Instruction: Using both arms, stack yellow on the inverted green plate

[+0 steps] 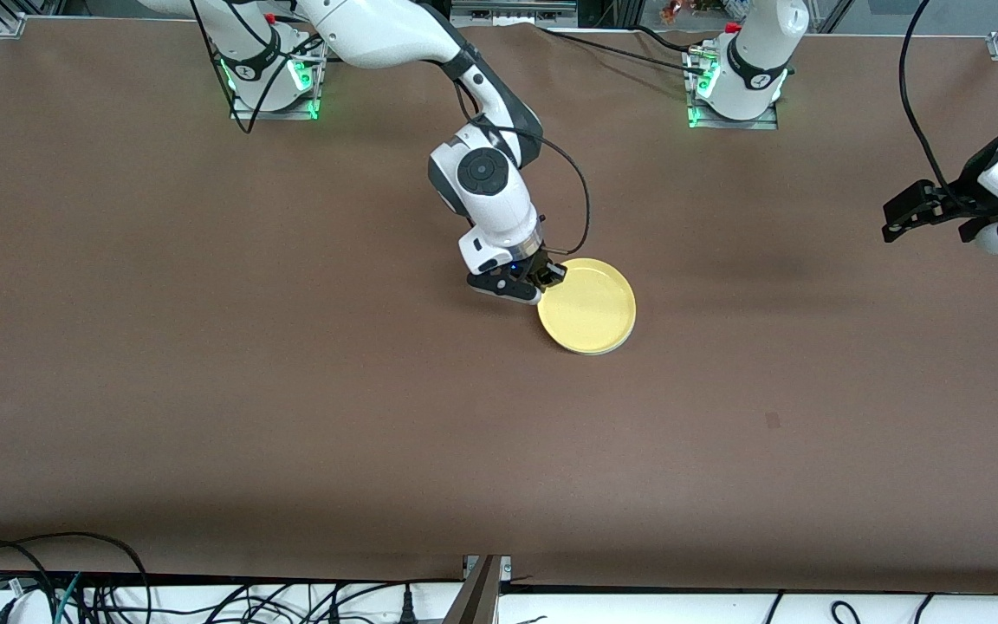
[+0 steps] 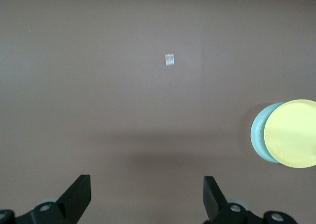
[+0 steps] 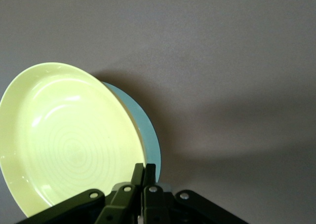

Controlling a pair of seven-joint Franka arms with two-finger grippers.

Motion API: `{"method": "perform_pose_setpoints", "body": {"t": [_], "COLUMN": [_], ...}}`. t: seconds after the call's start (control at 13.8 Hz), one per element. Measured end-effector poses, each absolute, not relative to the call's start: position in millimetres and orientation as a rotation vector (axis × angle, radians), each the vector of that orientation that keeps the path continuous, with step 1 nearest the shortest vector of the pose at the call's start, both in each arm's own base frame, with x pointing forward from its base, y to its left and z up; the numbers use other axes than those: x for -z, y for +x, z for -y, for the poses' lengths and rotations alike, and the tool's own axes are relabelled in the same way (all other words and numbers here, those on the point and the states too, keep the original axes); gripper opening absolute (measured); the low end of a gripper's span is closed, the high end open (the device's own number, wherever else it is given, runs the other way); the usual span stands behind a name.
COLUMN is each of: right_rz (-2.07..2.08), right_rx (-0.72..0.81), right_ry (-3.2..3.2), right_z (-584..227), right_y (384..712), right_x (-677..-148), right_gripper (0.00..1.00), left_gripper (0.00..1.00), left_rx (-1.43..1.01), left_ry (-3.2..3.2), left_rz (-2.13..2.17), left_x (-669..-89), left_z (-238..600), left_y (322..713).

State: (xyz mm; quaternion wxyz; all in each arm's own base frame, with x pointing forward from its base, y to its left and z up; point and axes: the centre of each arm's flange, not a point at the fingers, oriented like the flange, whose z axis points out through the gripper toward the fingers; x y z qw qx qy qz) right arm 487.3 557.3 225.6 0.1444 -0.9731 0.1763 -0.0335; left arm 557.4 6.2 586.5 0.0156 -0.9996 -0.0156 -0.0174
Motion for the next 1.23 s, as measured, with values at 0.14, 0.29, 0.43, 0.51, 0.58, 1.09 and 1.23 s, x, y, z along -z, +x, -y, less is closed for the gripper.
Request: {"method": "perform_pose_setpoints", "body": {"t": [0.14,0.29,0.43,0.51,0.58,1.09,1.23], "right_rz": [-0.512,-0.513,-0.514,-0.513,-0.518,-0.431,-0.407], "right_rx": [0.106,0.111,0.118,0.124,0.131,0.098,0.052], "right_ry": [-2.799,-2.793,-2.782,-2.774,-2.775,-3.006,-3.021], "right_z": [-559,-561,-564,-565,-563,-396,-329], "right_y": [488,489,491,493,498,600,617], "right_x": [-219,-220,-226,-231,-238,-393,-442], "right_gripper": [0.07,0.26,0.47,0.59,0.68,1.00,1.00], "left_gripper": [1.00,1.00,1.00,1.00,1.00,1.00,1.00], "left_rx": [0.059,0.028,0.011,0.006,0.001,-0.006,-0.006], "left_ry": [-3.109,-3.109,-3.109,-3.109,-3.109,-3.109,-3.109], "left_rz": [0.074,0.086,0.085,0.083,0.083,0.081,0.081], "left_x": [-581,-580,-580,-580,-580,-580,-580], "left_z": [-16,-20,-19,-19,-18,-18,-18], "left_y": [558,556,554,553,553,552,552]}}
